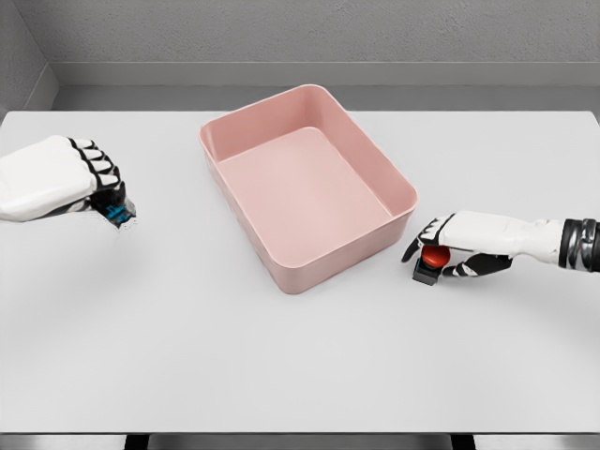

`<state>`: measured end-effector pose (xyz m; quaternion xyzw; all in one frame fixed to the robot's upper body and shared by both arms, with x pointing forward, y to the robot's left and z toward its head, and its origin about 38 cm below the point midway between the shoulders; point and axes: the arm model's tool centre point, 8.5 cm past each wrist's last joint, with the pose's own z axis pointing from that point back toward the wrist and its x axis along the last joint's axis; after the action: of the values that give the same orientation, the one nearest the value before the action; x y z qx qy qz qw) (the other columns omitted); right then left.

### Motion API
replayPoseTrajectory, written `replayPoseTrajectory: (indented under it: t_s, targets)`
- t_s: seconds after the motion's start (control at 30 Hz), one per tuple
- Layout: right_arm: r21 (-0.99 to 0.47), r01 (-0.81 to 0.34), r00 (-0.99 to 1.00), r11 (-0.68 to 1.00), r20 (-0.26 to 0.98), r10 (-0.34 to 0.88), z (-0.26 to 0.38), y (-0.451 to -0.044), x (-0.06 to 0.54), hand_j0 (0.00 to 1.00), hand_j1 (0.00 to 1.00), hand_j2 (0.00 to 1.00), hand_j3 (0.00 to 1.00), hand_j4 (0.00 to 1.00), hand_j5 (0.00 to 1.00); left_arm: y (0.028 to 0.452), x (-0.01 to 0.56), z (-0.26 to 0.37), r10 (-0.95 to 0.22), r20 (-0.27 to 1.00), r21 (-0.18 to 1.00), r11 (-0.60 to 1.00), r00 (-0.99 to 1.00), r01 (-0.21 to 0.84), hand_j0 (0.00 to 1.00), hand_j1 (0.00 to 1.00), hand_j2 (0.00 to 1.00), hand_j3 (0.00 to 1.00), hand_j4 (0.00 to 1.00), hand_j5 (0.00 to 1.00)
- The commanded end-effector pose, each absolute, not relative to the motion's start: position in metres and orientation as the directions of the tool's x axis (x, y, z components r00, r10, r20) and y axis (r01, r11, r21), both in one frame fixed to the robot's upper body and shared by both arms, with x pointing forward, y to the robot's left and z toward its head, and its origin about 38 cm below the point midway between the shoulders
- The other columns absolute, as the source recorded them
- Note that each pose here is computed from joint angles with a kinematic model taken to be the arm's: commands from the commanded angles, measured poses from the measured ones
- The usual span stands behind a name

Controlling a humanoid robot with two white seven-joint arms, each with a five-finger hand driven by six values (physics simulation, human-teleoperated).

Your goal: Put the industrial switch in the basket with both arms

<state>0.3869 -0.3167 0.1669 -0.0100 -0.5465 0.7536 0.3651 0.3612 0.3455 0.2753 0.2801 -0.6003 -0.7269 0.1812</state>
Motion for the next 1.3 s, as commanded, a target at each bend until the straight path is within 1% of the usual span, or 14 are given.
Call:
replayPoseTrajectory:
  t_s: [0.0,0.17,0.33,0.4,0.7,0.77,0.97,1.07,1.27]
  targets:
    - [-0.831,-0.541,-0.731,-0.130,0.388,0.561,0.168,-0.317,0.387,0.64,0.64,0.64,0.64,0.64,0.64,0.337,0.361,0.265,-0.588,-0.154,0.981,-0.189,-0.794,-0.050,0.36,0.36,0.36,0.36,0.36,0.36]
    - [-0.837,-0.532,-0.736,-0.131,0.380,0.561,0.172,-0.316,0.389,0.59,0.59,0.59,0.59,0.59,0.59,0.325,0.365,0.267,-0.575,-0.149,0.985,-0.159,-0.804,-0.069,0.36,0.36,0.36,0.36,0.36,0.36]
    - [-0.832,-0.539,-0.738,-0.130,0.392,0.550,0.167,-0.311,0.389,0.56,0.56,0.56,0.56,0.56,0.56,0.305,0.371,0.269,-0.544,-0.144,0.988,-0.127,-0.827,-0.088,0.36,0.36,0.36,0.36,0.36,0.36]
    - [-0.828,-0.543,-0.738,-0.138,0.392,0.549,0.166,-0.310,0.388,0.56,0.56,0.56,0.56,0.56,0.56,0.304,0.372,0.270,-0.543,-0.146,0.988,-0.123,-0.827,-0.094,0.36,0.36,0.36,0.36,0.36,0.36]
    - [-0.830,-0.543,-0.716,-0.126,0.380,0.586,0.169,-0.323,0.399,0.56,0.56,0.56,0.56,0.56,0.56,0.287,0.378,0.277,-0.523,-0.154,0.988,-0.086,-0.838,-0.128,0.36,0.36,0.36,0.36,0.36,0.36]
    - [-0.832,-0.540,-0.711,-0.124,0.373,0.596,0.172,-0.327,0.402,0.56,0.56,0.56,0.56,0.56,0.56,0.276,0.382,0.278,-0.494,-0.161,0.987,-0.097,-0.854,-0.130,0.36,0.36,0.36,0.36,0.36,0.36]
    - [-0.841,-0.528,-0.709,-0.122,0.357,0.608,0.179,-0.333,0.406,0.56,0.56,0.56,0.56,0.56,0.56,0.261,0.385,0.284,-0.476,-0.160,0.987,-0.054,-0.865,-0.153,0.36,0.36,0.36,0.36,0.36,0.36]
    - [-0.847,-0.517,-0.714,-0.123,0.348,0.608,0.185,-0.333,0.409,0.56,0.56,0.56,0.56,0.56,0.56,0.243,0.388,0.279,-0.448,-0.164,0.986,-0.049,-0.879,-0.159,0.36,0.36,0.36,0.36,0.36,0.36]
    - [-0.861,-0.492,-0.723,-0.127,0.324,0.610,0.198,-0.335,0.414,0.56,0.56,0.56,0.56,0.56,0.56,0.227,0.394,0.275,-0.441,-0.178,0.983,-0.047,-0.880,-0.175,0.36,0.36,0.36,0.36,0.36,0.36]
